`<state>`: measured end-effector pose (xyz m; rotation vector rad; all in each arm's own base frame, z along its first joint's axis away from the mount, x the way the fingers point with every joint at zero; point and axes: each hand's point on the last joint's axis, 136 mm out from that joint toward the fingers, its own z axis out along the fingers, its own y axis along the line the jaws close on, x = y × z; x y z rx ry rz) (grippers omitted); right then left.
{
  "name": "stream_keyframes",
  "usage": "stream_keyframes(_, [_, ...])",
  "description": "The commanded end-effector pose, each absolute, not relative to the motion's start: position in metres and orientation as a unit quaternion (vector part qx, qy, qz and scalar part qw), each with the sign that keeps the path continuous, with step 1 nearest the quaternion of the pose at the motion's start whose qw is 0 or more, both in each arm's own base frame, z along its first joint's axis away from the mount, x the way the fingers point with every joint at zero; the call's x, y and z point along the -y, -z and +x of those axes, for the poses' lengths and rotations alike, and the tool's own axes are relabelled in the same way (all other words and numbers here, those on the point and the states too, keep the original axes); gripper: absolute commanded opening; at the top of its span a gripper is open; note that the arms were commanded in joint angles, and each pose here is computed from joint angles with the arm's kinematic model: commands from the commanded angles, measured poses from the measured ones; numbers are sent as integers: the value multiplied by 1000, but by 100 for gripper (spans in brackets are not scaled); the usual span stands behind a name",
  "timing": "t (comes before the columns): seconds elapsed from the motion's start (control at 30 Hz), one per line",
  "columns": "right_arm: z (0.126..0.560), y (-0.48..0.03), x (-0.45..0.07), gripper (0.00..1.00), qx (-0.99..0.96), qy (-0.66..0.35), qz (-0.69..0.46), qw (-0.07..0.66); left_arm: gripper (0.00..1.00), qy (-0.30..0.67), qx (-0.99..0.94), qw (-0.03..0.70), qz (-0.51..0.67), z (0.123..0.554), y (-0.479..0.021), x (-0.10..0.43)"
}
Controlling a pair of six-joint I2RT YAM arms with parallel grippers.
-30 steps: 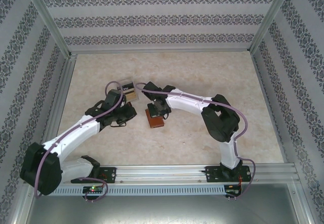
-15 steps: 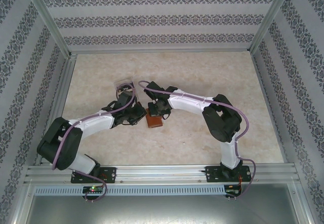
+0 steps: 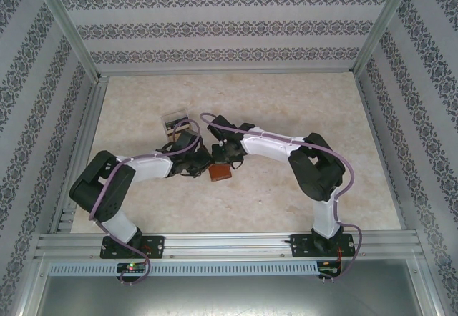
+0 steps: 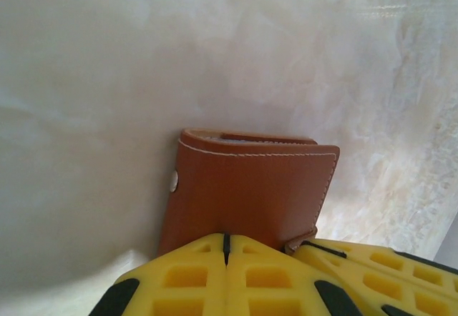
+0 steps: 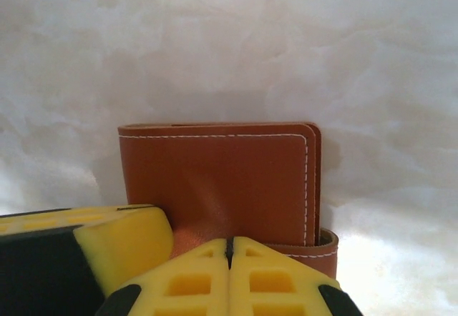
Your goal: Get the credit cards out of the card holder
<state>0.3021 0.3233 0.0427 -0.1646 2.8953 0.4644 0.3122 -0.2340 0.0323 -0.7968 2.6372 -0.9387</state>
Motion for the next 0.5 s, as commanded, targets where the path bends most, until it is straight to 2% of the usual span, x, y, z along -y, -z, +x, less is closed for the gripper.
stream_keyframes(0.0, [304, -65, -326, 0, -972, -201, -37, 114, 0, 228, -923, 66, -304, 283, 9, 211])
stream_keyframes(0.23, [303, -68, -303, 0, -973, -200, -18, 117, 0, 182, -933, 56, -306, 276, 17, 199])
stream_keyframes(0.47, [302, -74, -283, 0, -974, -191, -7, 125, 0, 187, -936, 62, -291, 280, 12, 202])
